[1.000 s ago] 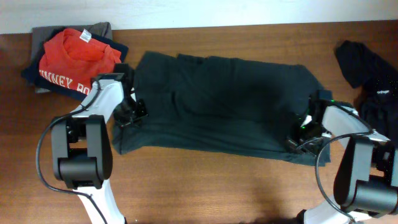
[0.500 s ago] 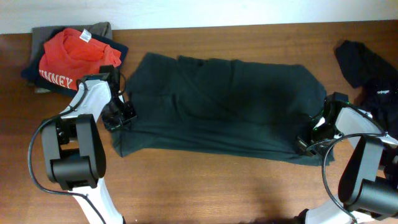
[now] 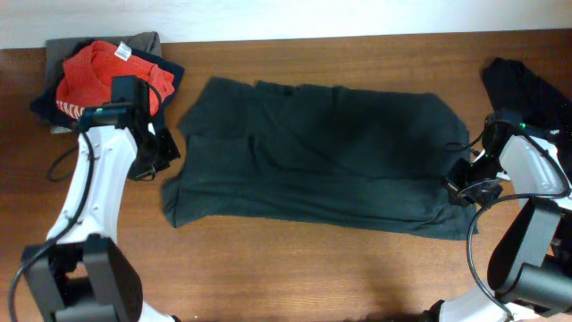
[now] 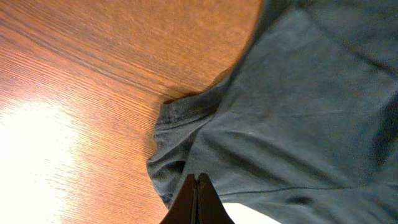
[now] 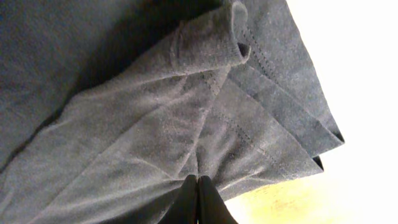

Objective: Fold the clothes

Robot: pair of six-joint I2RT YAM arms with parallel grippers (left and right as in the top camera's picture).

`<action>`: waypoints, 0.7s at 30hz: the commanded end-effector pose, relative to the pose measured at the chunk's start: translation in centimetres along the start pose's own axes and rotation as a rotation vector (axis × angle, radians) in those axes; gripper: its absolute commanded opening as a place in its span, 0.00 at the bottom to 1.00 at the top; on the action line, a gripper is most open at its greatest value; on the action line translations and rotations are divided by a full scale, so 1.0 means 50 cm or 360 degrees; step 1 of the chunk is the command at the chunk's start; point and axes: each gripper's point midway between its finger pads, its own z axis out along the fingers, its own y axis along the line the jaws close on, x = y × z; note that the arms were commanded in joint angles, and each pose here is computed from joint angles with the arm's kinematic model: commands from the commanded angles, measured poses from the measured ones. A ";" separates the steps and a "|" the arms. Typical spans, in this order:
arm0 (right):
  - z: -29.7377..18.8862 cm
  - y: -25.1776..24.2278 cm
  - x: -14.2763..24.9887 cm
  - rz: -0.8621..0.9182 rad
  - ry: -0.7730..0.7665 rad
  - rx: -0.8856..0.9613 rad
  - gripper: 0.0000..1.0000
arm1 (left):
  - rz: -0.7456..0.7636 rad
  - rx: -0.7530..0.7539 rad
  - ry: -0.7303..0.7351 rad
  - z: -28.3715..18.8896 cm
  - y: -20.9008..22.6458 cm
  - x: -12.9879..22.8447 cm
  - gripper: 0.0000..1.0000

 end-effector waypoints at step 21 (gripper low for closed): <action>0.066 -0.028 0.040 -0.0058 0.0073 0.0045 0.04 | 0.0263 0.0048 0.0386 0.168 -0.095 0.077 0.01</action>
